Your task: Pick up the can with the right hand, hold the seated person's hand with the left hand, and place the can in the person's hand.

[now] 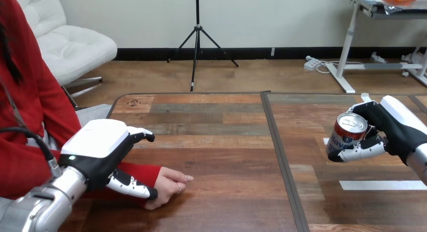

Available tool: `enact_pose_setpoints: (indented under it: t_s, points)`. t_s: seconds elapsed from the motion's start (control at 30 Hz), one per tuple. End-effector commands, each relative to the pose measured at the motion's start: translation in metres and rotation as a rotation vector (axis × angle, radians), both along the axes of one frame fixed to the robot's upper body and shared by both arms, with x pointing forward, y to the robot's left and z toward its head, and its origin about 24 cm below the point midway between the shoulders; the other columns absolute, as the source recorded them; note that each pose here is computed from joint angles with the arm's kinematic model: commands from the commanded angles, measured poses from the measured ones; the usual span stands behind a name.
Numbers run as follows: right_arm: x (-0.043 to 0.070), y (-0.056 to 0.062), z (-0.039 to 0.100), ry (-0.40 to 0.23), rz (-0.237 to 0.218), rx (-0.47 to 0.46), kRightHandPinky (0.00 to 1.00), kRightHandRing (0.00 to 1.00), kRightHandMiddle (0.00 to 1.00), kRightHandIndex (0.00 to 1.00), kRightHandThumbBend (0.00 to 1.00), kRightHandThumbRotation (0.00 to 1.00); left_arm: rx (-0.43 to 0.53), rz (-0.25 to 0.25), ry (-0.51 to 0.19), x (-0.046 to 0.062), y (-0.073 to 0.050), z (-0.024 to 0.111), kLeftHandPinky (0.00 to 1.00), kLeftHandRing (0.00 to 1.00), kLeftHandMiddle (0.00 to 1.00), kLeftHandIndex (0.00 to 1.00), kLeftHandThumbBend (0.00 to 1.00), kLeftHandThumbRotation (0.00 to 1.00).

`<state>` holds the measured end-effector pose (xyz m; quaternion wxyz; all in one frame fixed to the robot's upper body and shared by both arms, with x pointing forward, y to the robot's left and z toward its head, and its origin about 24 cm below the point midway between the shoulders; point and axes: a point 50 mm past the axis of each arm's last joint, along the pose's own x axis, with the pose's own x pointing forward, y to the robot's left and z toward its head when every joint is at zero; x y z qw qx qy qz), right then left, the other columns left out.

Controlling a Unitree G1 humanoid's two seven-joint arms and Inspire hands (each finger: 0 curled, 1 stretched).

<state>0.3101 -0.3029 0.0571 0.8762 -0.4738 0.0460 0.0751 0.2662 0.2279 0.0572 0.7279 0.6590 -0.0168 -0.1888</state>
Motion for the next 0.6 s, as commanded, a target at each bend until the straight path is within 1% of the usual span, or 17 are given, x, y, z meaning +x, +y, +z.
enact_pose_setpoints:
  t_s: [0.0,0.3,0.57]
  points:
    - [0.021,0.003,0.045,-0.165,0.02,-0.001,0.36,0.39,0.45,0.47,0.77,0.0,0.053,-0.007,-0.052,0.017,0.002,0.02,0.71,0.84,0.87,0.83,1.0,0.43]
    - [0.022,0.001,0.047,-0.169,0.019,-0.007,0.37,0.38,0.44,0.47,0.78,0.0,0.065,0.008,-0.022,0.023,0.003,0.018,0.73,0.85,0.88,0.84,1.0,0.44]
    - [0.023,0.001,0.049,-0.172,0.017,-0.01,0.36,0.38,0.44,0.47,0.79,0.0,0.097,0.006,-0.001,0.028,0.005,0.016,0.75,0.86,0.89,0.85,1.0,0.46]
